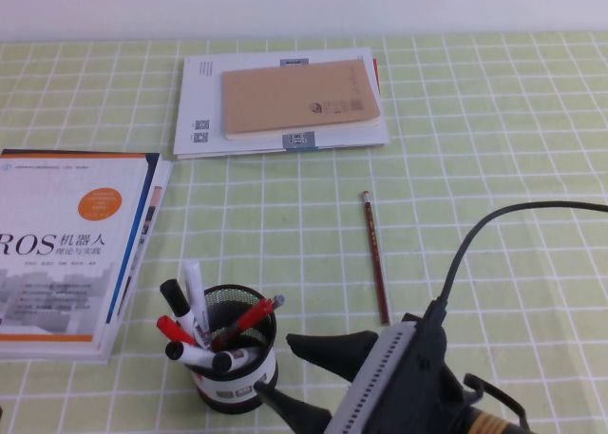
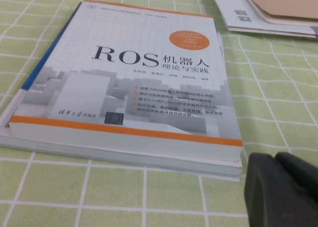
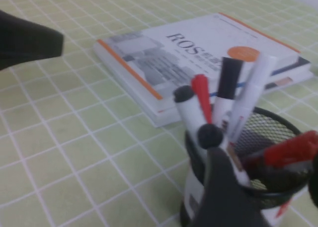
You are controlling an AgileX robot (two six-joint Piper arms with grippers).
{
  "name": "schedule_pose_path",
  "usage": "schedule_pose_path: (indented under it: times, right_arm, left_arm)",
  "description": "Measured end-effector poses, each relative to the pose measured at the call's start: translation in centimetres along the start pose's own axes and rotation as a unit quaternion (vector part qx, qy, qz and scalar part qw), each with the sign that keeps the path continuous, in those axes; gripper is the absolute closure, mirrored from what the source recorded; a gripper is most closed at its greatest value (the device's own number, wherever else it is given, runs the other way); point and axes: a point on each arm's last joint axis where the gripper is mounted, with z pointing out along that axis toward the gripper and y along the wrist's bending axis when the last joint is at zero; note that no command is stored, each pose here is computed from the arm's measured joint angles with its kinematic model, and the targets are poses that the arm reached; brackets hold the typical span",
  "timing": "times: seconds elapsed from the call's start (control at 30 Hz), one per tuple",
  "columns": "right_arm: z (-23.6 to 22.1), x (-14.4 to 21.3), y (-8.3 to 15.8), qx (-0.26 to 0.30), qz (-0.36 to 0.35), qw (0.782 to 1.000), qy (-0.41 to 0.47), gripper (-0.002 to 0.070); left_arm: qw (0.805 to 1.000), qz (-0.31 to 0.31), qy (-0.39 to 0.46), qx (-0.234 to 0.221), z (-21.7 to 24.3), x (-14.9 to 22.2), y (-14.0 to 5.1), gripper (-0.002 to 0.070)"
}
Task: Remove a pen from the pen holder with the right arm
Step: 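Take a marker out of the pen holder and lay it on the table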
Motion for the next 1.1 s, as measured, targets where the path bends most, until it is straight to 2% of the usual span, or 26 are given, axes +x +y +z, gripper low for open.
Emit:
schedule_pose_path:
  times: [0.1,0.23,0.73,1.1]
  right_arm:
    - [0.3,0.3,0.4,-0.018,-0.004,1.0,-0.004,0.0335]
    - [0.7,0.9,0.9,-0.043,-0.007,0.999,-0.021,0.0318]
    - [2.7,3.6,1.5,-0.054,-0.027,0.996,-0.072,0.0311]
    - [4.1,3.0,1.4,-0.032,-0.01,0.996,-0.081,0.0323]
  left_arm:
    - [1.0,0.0,0.0,0.0,0.0,0.0,0.0,0.0683]
    - [1.0,0.0,0.0,0.0,0.0,0.0,0.0,0.0683]
    - [1.0,0.0,0.0,0.0,0.0,0.0,0.0,0.0683]
    - [1.0,0.0,0.0,0.0,0.0,0.0,0.0,0.0683]
